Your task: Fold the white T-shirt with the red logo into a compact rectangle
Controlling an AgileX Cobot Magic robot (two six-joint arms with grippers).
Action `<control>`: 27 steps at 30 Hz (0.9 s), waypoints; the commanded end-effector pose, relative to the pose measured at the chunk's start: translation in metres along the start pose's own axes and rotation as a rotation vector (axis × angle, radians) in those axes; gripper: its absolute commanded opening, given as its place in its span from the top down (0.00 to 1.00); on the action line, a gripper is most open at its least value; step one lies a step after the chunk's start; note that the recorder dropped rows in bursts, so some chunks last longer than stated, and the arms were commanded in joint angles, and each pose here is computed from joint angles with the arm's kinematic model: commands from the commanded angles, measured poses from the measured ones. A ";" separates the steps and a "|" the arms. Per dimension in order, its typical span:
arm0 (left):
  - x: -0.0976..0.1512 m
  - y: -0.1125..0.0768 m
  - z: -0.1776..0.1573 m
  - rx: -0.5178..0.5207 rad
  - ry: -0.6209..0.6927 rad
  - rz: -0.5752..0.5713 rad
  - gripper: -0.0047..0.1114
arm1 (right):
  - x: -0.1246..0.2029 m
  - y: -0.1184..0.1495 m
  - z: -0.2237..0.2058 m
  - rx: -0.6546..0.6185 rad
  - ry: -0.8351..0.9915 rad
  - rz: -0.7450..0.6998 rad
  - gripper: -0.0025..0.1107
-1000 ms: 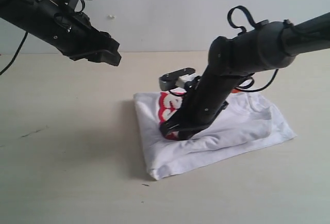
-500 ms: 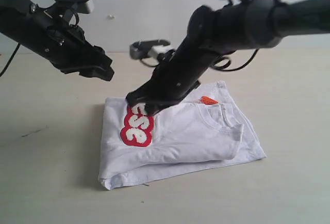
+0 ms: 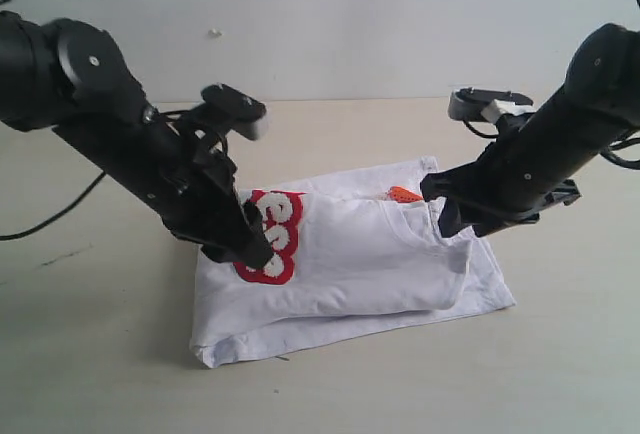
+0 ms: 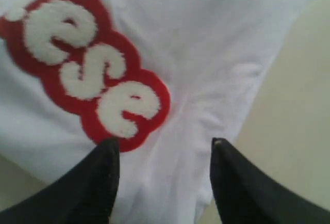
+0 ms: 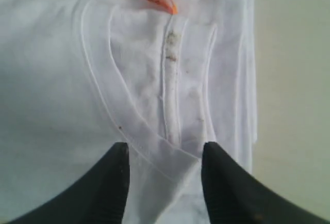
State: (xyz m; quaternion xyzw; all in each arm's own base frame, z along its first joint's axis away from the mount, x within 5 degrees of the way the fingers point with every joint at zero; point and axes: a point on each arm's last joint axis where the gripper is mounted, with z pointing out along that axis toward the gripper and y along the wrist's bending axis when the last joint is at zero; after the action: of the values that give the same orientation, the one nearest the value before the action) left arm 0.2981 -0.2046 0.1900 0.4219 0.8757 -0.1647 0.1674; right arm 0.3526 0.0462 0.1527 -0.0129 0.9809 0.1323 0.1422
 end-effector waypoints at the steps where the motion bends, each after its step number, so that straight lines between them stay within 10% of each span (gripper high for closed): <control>1: 0.001 -0.004 0.017 -0.027 0.021 0.016 0.51 | 0.007 -0.006 0.019 0.000 0.031 0.011 0.58; 27: 0.001 0.005 0.025 -0.088 0.009 0.037 0.51 | 0.015 -0.006 0.037 -0.043 0.069 0.061 0.58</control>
State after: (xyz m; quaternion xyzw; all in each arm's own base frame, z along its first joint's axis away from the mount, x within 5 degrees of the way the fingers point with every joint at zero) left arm 0.3046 -0.2112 0.1651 0.4328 0.8752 -0.1229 0.1777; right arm 0.3491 0.0479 0.1129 0.0118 0.9845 0.1433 0.1007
